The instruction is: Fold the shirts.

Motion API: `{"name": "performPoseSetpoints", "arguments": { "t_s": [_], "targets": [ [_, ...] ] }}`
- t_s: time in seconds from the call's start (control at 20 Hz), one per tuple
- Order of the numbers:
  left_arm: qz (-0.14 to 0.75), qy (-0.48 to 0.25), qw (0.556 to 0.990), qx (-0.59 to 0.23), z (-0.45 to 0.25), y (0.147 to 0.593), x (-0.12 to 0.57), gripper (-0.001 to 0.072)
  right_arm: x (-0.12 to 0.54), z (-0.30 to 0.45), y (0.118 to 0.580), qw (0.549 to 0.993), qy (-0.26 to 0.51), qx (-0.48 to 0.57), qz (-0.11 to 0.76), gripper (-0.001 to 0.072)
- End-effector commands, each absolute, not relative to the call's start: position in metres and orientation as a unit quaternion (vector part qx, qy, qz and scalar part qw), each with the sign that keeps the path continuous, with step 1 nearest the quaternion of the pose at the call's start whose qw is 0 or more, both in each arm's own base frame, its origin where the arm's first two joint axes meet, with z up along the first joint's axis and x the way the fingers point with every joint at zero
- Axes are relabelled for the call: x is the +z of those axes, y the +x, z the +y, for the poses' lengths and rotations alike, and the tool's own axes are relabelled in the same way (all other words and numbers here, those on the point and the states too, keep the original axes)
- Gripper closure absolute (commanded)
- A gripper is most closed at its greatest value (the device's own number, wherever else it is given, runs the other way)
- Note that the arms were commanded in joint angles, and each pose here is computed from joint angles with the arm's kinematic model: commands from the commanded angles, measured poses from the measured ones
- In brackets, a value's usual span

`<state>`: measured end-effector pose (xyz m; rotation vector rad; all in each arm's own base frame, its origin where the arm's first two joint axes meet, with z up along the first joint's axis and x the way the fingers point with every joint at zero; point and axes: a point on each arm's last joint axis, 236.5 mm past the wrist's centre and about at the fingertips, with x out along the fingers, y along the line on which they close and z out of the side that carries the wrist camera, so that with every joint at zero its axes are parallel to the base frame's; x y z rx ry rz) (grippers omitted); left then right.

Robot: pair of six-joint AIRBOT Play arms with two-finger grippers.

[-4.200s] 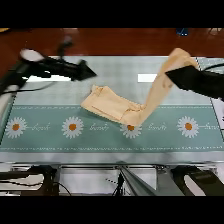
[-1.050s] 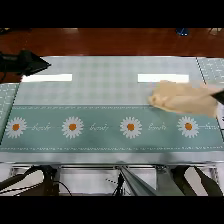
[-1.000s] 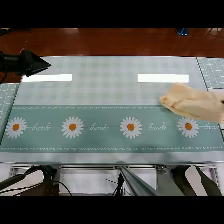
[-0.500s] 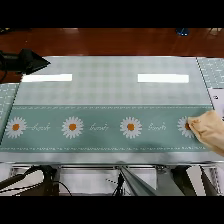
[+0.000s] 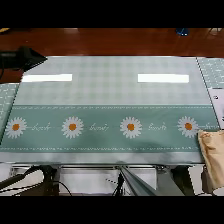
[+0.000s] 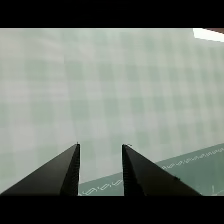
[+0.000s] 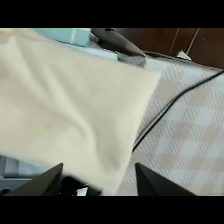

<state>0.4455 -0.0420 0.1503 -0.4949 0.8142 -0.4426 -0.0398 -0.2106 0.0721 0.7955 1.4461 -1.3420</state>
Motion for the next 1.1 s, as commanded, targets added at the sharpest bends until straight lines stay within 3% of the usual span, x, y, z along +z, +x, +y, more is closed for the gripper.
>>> {"name": "performPoseSetpoints", "arguments": {
  "t_s": [0.0, 0.05, 0.1, 0.3, 0.35, 0.4, 0.55, 0.65, 0.75, 0.8, 0.9, 1.05],
  "targets": [
    [0.382, -0.238, 0.870, -0.202, -0.034, 0.448, 0.151, 0.0377, 0.072, -0.207, -0.066, 0.459, 0.299, -0.570, 0.613, 0.0166],
    [0.382, -0.238, 0.870, -0.201, -0.033, 0.449, 0.151, 0.0377, 0.070, -0.213, -0.059, 0.476, 0.299, -0.567, 0.602, 0.0168],
    [0.382, -0.239, 0.870, -0.201, -0.033, 0.449, 0.151, 0.0377, 0.065, -0.225, -0.035, 0.522, 0.301, -0.555, 0.573, 0.0171],
    [0.337, -0.268, 0.866, -0.253, -0.054, 0.453, 0.180, 0.0361, 0.082, -0.236, 0.134, 0.748, 0.274, -0.382, 0.469, 0.0188],
    [0.311, -0.256, 0.874, -0.273, -0.062, 0.457, 0.190, 0.0209, 0.091, -0.223, 0.172, 0.782, 0.244, -0.333, 0.467, 0.0188],
    [0.294, -0.250, 0.881, -0.275, -0.065, 0.463, 0.196, 0.0163, 0.101, -0.205, 0.210, 0.812, 0.204, -0.279, 0.471, 0.0188],
    [0.304, -0.200, 0.890, -0.273, -0.084, 0.468, 0.182, 0.0162, 0.126, -0.130, 0.314, 0.877, 0.127, -0.153, 0.437, 0.0187],
    [0.383, -0.149, 0.870, -0.272, -0.106, 0.447, 0.145, 0.0162, 0.132, -0.075, 0.362, 0.892, 0.137, -0.097, 0.419, 0.0187],
    [0.492, -0.061, 0.838, -0.228, -0.112, 0.414, 0.095, 0.0143, 0.118, -0.023, 0.379, 0.877, 0.115, -0.036, 0.464, 0.0187],
    [0.532, -0.005, 0.823, -0.198, -0.109, 0.399, 0.077, 0.0082, 0.103, -0.002, 0.376, 0.858, 0.093, -0.012, 0.505, 0.0186],
    [0.571, 0.085, 0.803, -0.147, -0.108, 0.381, 0.059, 0.0027, 0.073, 0.016, 0.359, 0.814, 0.024, 0.007, 0.581, 0.0174],
    [0.583, 0.104, 0.790, -0.161, -0.139, 0.368, 0.051, 0.0028, 0.055, 0.033, 0.344, 0.781, -0.017, 0.023, 0.624, 0.0168]
  ]
}}
